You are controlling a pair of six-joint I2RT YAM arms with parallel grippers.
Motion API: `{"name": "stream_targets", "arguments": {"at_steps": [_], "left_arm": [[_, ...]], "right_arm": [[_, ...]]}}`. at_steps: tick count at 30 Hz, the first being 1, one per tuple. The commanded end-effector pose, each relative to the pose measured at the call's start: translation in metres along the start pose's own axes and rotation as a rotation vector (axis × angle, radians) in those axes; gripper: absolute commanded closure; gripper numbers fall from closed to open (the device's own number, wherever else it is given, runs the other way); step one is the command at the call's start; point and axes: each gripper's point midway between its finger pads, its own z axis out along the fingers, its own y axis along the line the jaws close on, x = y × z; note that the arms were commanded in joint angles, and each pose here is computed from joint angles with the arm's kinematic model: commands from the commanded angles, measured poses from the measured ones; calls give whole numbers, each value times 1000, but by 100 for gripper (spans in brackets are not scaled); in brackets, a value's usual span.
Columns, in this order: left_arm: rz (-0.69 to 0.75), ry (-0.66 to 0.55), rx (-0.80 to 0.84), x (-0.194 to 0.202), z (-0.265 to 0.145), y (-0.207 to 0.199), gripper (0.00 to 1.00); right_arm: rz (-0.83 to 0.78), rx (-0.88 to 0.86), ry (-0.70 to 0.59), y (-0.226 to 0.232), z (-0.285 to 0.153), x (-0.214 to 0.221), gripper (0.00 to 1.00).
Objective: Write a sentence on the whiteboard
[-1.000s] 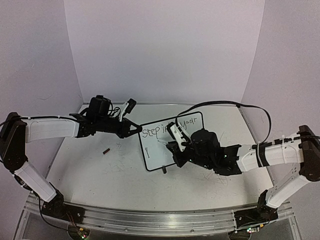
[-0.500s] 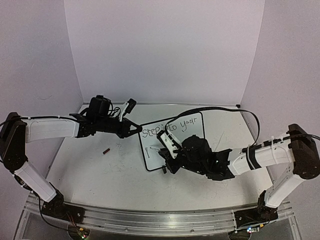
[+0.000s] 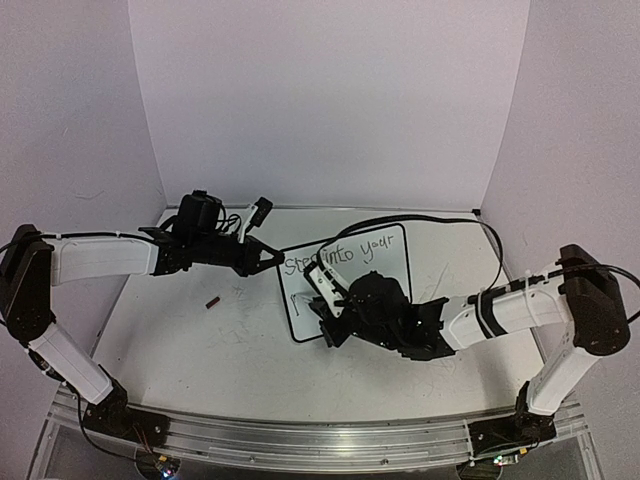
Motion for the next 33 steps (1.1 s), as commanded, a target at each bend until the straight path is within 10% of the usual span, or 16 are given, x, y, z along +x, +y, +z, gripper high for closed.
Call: {"name": "stream_targets", "arguments": {"at_steps": [1, 33], "left_arm": [[32, 26, -85, 8, -1, 15, 100], [38, 21, -72, 6, -2, 12, 100]], "right_arm": [[25, 27, -56, -2, 5, -22, 100], [48, 173, -4, -26, 7, 0, 100]]}}
